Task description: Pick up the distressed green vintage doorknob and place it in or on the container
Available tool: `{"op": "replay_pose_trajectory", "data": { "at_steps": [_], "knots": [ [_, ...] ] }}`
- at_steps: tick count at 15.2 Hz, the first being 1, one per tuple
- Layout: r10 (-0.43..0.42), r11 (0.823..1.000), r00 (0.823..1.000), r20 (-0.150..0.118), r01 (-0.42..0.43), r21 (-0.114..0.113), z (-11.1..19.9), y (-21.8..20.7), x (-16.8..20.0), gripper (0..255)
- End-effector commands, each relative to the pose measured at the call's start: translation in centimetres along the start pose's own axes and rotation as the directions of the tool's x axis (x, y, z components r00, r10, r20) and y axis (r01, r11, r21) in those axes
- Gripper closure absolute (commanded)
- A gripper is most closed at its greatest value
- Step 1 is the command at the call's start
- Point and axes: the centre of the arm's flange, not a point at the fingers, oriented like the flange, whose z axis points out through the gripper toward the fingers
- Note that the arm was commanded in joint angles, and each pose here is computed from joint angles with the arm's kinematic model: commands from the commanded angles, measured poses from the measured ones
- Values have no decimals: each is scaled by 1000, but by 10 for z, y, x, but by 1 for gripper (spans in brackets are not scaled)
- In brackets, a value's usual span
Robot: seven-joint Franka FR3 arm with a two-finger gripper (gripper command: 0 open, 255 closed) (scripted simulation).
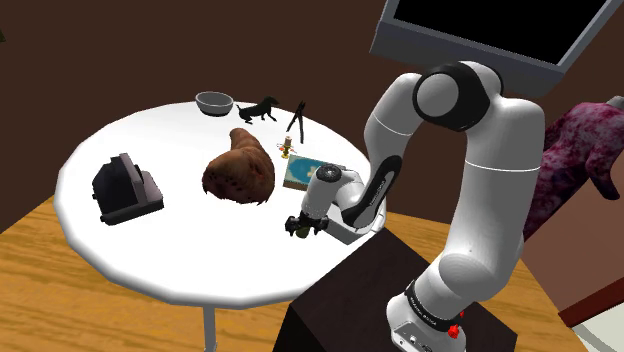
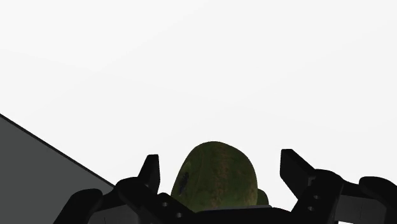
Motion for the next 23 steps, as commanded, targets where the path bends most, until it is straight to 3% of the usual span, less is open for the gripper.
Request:
{"op": "replay_pose_trajectory", "data": {
  "at_steps": [1,10,23],
  "knots": [
    [0,1000,1000,0,0,0,0,0,0,255],
    [0,1000,1000,0,0,0,0,0,0,255],
    [0,1000,1000,0,0,0,-68,1,11,255]
  ]
}}
